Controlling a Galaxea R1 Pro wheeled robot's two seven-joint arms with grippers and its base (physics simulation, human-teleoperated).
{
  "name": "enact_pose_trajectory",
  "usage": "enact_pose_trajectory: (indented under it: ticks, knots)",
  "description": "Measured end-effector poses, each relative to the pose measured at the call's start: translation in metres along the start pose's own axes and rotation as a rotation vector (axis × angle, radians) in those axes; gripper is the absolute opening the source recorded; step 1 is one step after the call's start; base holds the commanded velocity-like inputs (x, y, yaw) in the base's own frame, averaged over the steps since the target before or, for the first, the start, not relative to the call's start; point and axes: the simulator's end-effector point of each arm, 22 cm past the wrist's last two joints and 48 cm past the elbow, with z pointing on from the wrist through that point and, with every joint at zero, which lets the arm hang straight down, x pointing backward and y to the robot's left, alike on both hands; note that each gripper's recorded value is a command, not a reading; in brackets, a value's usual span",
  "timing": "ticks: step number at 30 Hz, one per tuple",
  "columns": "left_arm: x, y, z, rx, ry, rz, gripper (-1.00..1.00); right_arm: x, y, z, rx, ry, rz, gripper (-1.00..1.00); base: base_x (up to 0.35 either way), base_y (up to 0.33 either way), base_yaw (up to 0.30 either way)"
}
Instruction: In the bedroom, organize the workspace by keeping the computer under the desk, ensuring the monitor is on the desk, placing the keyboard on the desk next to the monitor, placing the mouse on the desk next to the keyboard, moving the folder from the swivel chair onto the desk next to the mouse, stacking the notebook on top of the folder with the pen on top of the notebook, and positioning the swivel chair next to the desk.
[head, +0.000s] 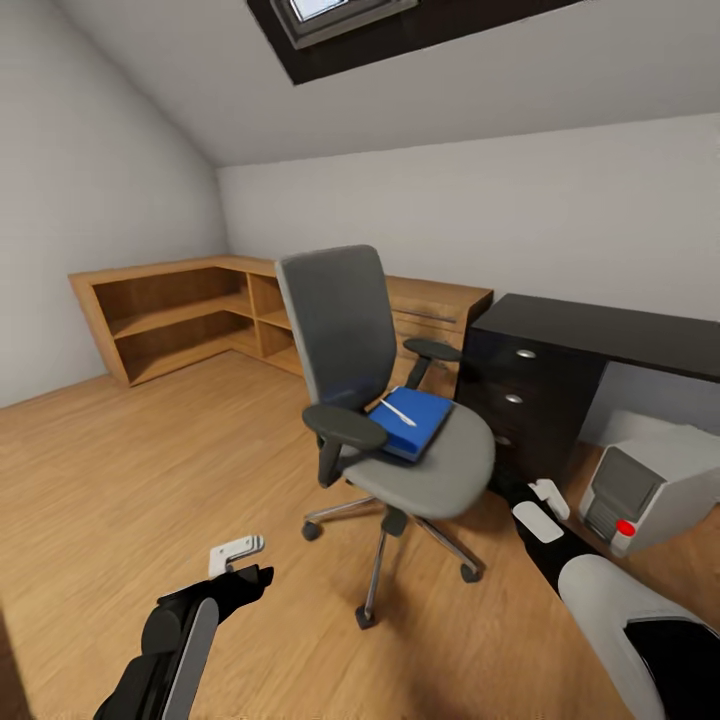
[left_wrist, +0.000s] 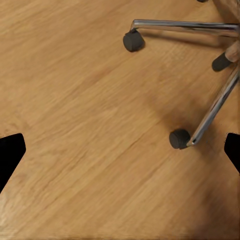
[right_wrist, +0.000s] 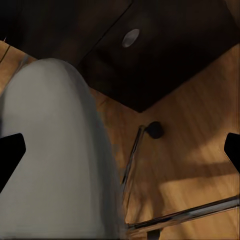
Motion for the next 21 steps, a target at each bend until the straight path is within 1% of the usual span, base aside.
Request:
enact_pose_trajectory:
  ticks: [3,10,16,21]
  knots:
    - [0.0,0.0,0.0,0.0,0.0,0.0,1.0,0.001,0.002,0.0,-0.003,0.001,0.0,1.0,-0.157,-0.118,0.0]
    - [0.0,0.001,0.0,-0.002,0.0,0.001,1.0,0.023,0.015,-0.005,-0.02,0.028,0.008,1.0,-0.193,-0.147,0.0]
    - [0.0,0.001,0.0,-0.001,-0.001,0.0,1.0,0.026,0.014,-0.005,-0.018,0.035,0.012,1.0,-0.007,-0.003,0.0]
    - [0.0,0.001,0.0,-0.001,-0.001,0.0,1.0,0.043,0.02,-0.009,-0.021,0.059,0.02,1.0,0.0,0.0,0.0]
